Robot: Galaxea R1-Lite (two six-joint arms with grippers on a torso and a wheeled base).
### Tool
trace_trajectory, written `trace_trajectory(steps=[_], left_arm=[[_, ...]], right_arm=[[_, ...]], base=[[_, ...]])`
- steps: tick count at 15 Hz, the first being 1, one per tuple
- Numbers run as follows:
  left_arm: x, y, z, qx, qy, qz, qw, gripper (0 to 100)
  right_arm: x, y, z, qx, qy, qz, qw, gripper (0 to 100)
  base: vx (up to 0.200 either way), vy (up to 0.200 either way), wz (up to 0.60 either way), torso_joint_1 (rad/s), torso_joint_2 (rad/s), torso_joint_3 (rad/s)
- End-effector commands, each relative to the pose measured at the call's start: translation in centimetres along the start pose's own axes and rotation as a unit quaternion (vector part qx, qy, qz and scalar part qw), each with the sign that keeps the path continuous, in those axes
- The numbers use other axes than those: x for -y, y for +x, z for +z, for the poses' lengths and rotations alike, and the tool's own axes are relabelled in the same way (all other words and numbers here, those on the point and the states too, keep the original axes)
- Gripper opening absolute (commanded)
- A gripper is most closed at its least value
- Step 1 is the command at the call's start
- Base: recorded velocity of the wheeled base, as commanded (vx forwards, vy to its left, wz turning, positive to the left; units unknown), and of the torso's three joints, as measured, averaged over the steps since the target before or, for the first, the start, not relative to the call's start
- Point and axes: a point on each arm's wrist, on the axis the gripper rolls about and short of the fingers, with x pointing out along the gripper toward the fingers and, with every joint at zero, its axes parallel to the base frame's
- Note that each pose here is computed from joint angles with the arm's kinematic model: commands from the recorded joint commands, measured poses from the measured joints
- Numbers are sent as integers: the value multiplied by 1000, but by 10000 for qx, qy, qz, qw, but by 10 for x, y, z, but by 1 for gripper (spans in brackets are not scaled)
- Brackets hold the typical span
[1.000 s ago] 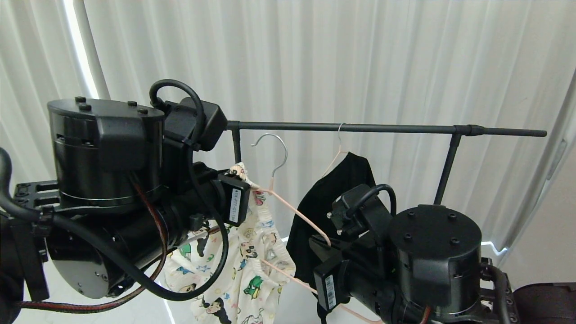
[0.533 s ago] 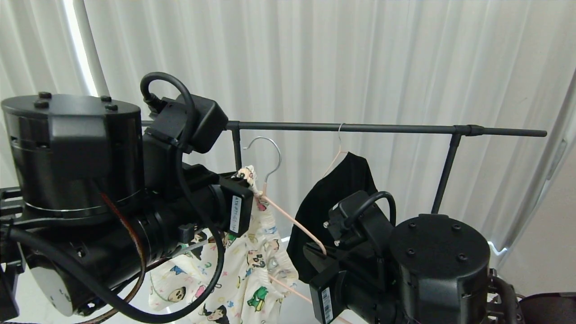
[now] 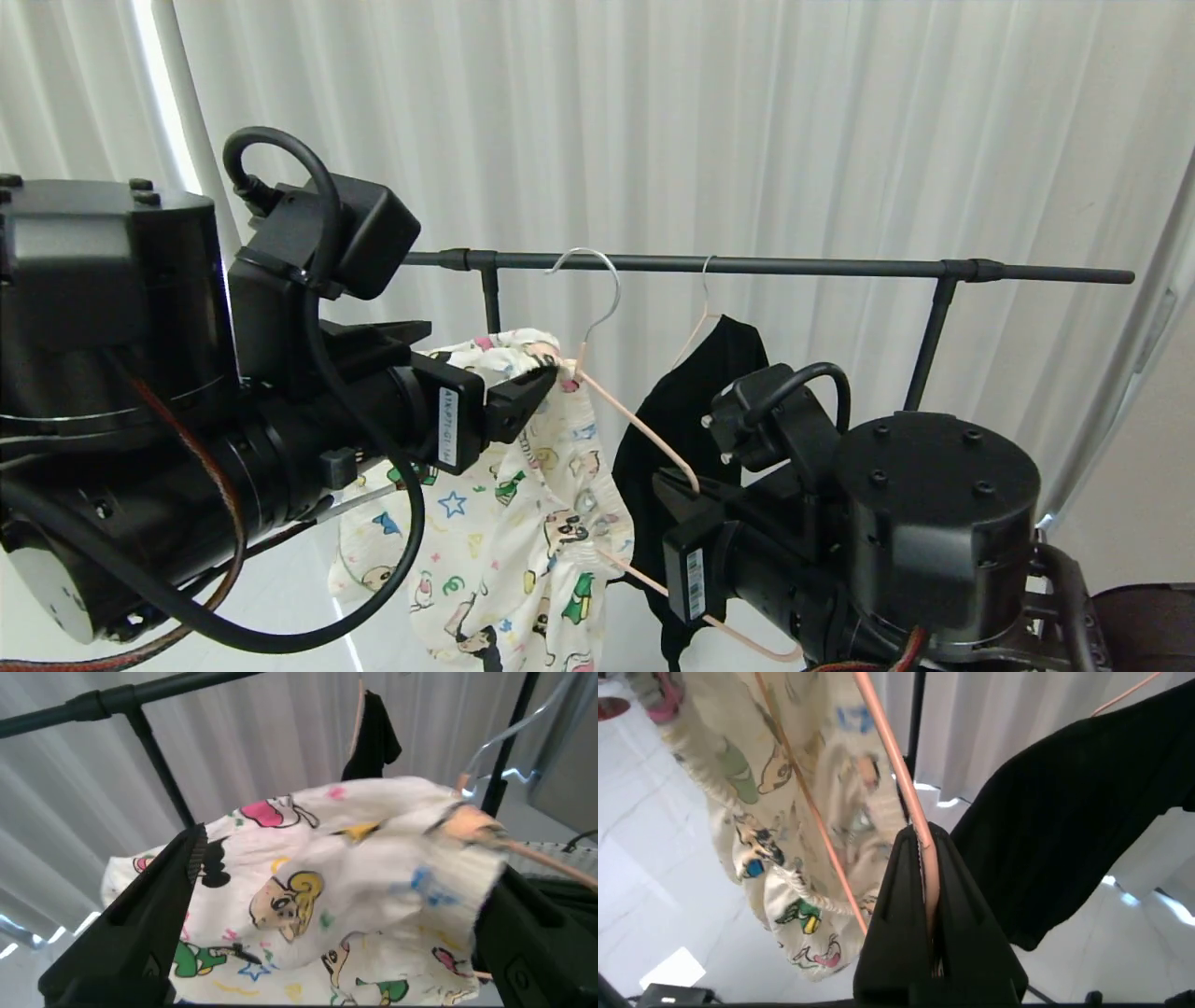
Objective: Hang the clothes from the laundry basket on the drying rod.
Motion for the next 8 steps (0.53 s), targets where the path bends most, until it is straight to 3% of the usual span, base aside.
trace_trajectory(steps=[1, 5, 8], left_arm=[[-5, -2, 1, 37, -33, 90, 9999, 100], [-13, 2, 5, 212, -64, 283, 9994, 100], [-7, 0, -8, 27, 384, 158, 9991, 100]], right_arm=[[3, -2, 5, 77, 43, -31, 10000, 0], [6, -8, 11, 206, 99, -102, 9997, 0], [6, -10, 17, 344, 163, -77, 9992, 0]], base=[[0, 0, 0, 0, 0, 0], [0, 0, 0, 0, 0, 0], [0, 0, 0, 0, 0, 0]])
